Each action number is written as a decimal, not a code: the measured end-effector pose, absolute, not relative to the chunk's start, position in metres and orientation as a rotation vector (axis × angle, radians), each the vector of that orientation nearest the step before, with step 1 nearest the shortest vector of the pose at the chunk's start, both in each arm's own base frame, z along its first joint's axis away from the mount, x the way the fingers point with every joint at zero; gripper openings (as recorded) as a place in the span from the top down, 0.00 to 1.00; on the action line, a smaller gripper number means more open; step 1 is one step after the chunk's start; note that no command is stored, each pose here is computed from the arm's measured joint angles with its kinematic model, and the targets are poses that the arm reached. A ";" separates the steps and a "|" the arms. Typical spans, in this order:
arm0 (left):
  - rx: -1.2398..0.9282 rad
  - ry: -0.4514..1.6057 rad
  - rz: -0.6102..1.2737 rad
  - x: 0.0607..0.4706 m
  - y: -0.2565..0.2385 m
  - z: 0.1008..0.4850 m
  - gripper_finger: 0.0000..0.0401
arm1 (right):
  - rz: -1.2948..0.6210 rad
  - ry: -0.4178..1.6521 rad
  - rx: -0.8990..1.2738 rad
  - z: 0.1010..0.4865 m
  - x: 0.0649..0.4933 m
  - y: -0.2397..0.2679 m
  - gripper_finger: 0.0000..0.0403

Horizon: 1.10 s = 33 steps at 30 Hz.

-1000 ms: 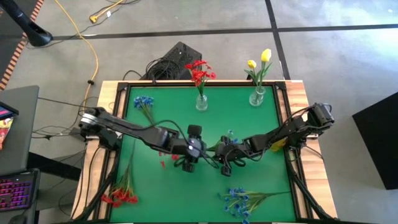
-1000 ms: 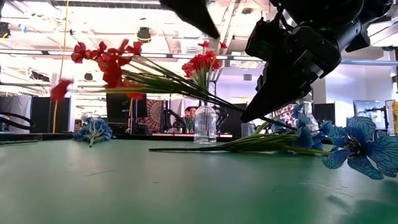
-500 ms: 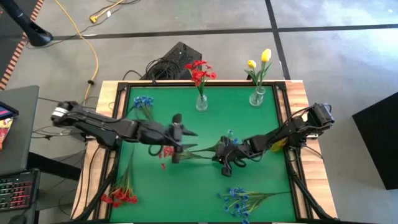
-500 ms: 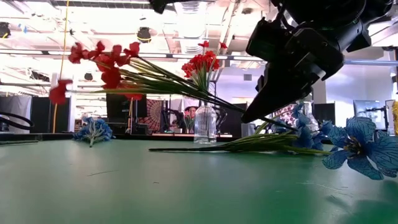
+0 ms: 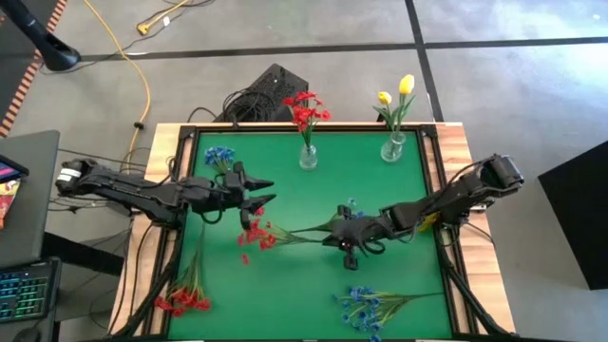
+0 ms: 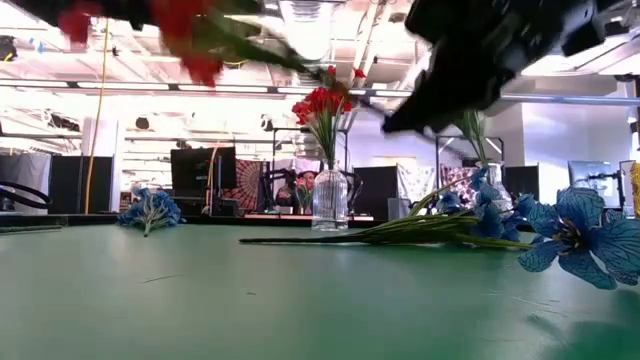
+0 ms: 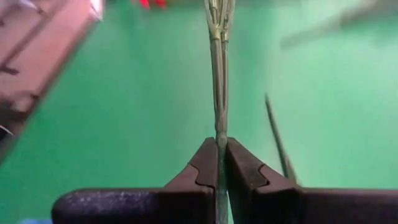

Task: Sort flowers into vase by color
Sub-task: Put the top red flowers into the left white transparent vase

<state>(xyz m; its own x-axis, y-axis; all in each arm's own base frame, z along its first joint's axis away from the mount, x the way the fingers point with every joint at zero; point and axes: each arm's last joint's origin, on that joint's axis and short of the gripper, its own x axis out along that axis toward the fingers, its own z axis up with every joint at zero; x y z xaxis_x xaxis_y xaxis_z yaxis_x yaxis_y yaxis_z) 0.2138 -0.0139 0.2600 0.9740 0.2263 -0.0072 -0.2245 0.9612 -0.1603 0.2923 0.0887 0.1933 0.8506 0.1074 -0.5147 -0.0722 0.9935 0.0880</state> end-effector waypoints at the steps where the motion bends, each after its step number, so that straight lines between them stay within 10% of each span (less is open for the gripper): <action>1: -0.166 -0.007 0.232 0.214 -0.013 0.258 0.59 | 0.108 0.509 0.055 0.200 0.291 0.090 0.90; 18: -0.188 -0.142 0.016 0.259 -0.023 0.225 0.59 | 0.129 0.023 -0.013 0.272 0.284 0.078 0.90; 33: -0.108 -0.346 -0.034 0.321 -0.031 0.224 0.59 | 0.070 0.002 0.060 0.274 0.288 0.062 0.90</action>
<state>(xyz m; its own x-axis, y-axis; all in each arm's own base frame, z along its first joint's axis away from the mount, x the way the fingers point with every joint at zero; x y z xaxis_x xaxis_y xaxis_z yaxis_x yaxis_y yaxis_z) 0.3214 -0.0308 0.2235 0.9401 -0.0149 0.3406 0.0518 0.9937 -0.0996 0.2882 0.0616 0.2742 0.9976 0.0696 -0.0001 -0.0695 0.9958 0.0597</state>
